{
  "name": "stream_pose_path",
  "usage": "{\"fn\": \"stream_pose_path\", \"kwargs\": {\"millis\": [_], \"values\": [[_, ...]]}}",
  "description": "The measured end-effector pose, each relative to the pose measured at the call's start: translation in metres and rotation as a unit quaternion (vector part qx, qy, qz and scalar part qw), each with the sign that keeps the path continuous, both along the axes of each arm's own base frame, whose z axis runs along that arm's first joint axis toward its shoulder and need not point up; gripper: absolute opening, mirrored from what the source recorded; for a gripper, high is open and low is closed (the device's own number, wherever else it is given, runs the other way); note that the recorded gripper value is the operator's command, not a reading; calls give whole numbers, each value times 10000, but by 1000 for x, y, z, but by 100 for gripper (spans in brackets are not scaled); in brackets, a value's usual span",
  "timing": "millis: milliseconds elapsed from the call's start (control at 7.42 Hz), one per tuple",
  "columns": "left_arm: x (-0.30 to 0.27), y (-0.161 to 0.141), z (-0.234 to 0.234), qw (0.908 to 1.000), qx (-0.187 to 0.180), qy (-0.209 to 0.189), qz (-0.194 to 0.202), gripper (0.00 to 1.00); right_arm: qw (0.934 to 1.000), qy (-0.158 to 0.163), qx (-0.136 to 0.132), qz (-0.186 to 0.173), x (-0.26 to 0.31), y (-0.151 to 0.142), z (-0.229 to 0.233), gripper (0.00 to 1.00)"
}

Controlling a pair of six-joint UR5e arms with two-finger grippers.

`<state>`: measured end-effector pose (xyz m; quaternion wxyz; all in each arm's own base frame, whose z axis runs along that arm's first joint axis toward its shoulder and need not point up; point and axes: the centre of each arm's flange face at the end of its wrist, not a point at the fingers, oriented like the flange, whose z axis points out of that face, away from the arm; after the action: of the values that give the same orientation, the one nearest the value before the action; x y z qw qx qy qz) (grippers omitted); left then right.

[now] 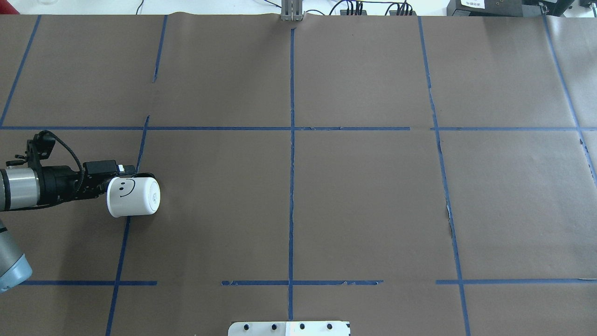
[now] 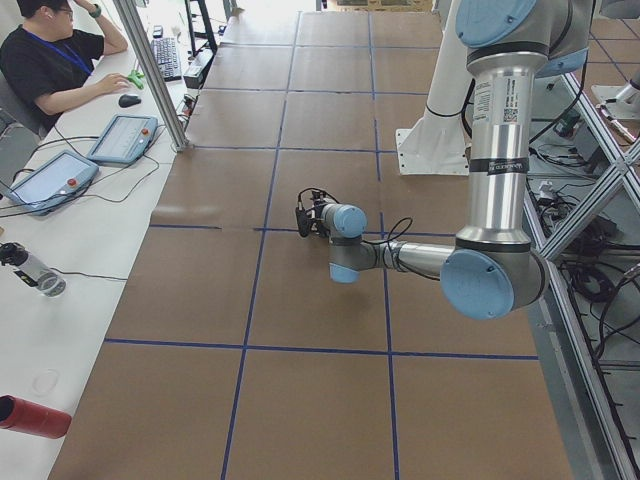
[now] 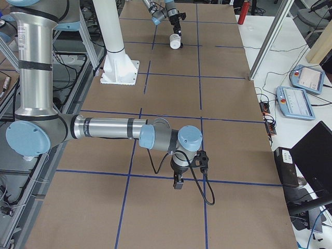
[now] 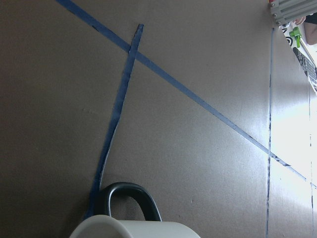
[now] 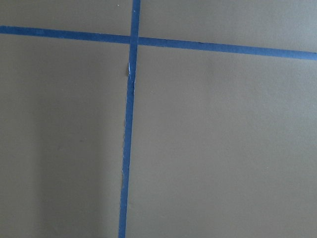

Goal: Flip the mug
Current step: 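Reach the left gripper to the sideways white mug and grasp its rim, then lift the white mug with the left gripper and carry it toward the table center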

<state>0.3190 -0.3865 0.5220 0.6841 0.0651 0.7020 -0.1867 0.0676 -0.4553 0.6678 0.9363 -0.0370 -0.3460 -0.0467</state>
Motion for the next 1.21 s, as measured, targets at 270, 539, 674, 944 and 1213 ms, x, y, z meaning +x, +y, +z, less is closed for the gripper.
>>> {"fn": "stream_pose_path", "kwargs": {"millis": [270, 539, 674, 944, 1213], "values": [[6, -2, -7, 9999, 35, 119, 88, 0, 10000, 0, 0, 0, 0, 0, 0, 100], [15, 1, -27, 9976, -18, 377, 582, 0, 10000, 0, 0, 0, 0, 0, 0, 100], [20, -5, -46, 9959, -55, 566, 696, 0, 10000, 0, 0, 0, 0, 0, 0, 100], [32, -27, -99, 9930, -113, 848, 816, 0, 10000, 0, 0, 0, 0, 0, 0, 100], [59, -63, -166, 9941, -632, 408, 778, 0, 10000, 0, 0, 0, 0, 0, 0, 100]]}}
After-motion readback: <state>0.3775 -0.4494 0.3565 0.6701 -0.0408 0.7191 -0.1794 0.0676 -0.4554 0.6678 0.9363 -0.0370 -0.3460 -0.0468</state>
